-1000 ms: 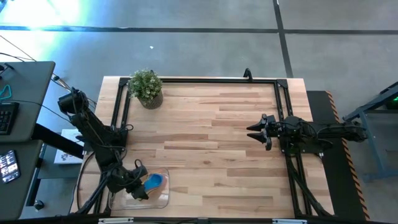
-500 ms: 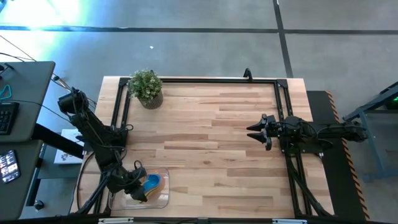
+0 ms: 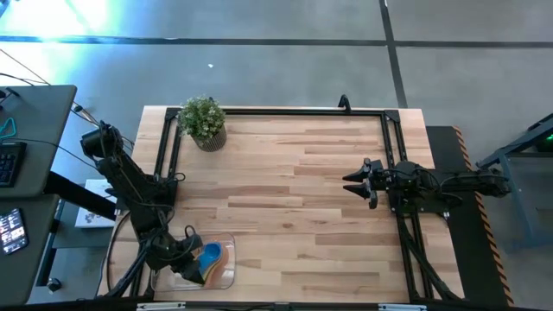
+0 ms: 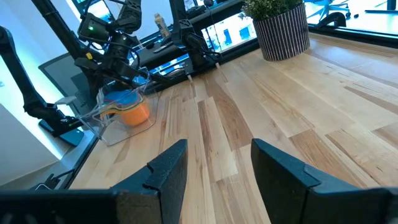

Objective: Nest measuring cups in basket
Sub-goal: Put the stacked measuring cups into the transparent bin

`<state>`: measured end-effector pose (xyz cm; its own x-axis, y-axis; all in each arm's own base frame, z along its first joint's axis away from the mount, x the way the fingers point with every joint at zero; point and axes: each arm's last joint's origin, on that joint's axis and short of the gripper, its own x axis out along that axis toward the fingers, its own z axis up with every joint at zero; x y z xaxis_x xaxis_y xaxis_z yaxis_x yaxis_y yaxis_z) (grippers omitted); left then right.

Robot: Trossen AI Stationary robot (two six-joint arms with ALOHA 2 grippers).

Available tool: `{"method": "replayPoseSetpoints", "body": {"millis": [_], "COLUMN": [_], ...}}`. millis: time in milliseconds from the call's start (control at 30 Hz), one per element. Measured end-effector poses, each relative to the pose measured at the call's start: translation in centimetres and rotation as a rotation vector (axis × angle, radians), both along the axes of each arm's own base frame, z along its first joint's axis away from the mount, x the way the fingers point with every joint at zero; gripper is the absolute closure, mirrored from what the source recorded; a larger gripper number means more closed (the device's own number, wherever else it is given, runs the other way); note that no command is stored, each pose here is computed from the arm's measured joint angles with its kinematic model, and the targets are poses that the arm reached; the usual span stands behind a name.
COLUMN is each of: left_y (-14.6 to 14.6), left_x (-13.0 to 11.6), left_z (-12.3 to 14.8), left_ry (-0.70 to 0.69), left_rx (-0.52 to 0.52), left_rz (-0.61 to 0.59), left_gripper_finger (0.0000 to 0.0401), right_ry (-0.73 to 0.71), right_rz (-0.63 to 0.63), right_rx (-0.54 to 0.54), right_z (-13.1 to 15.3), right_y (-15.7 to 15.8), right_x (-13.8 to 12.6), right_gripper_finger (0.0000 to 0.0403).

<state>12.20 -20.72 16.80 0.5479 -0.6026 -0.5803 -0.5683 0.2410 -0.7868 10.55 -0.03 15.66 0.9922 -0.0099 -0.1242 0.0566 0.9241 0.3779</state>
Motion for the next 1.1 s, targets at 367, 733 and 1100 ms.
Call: {"method": "replayPoseSetpoints", "body": {"millis": [367,733,1100], "left_y": [-0.1,-0.4,-0.3], "left_x": [-0.2,-0.6,-2.0], "left_z": [0.0,0.0,0.5], "left_ry": [0.105,0.182,0.251], "left_rx": [-0.077,-0.137,-0.169], "left_rz": [0.002,0.024,0.088], "left_gripper_finger": [0.0166,0.0166,0.0166], "right_ry": [0.000,0.000,0.000], "right_rz": [0.000,0.000,0.000], "right_rx": [0.000,0.000,0.000], "right_z": [0.0,0.0,0.0], "right_y": [0.0,0.0,0.0], "right_x": [0.0,0.0,0.0], "right_gripper_finger": [0.0234,0.0234,0.0234]}}
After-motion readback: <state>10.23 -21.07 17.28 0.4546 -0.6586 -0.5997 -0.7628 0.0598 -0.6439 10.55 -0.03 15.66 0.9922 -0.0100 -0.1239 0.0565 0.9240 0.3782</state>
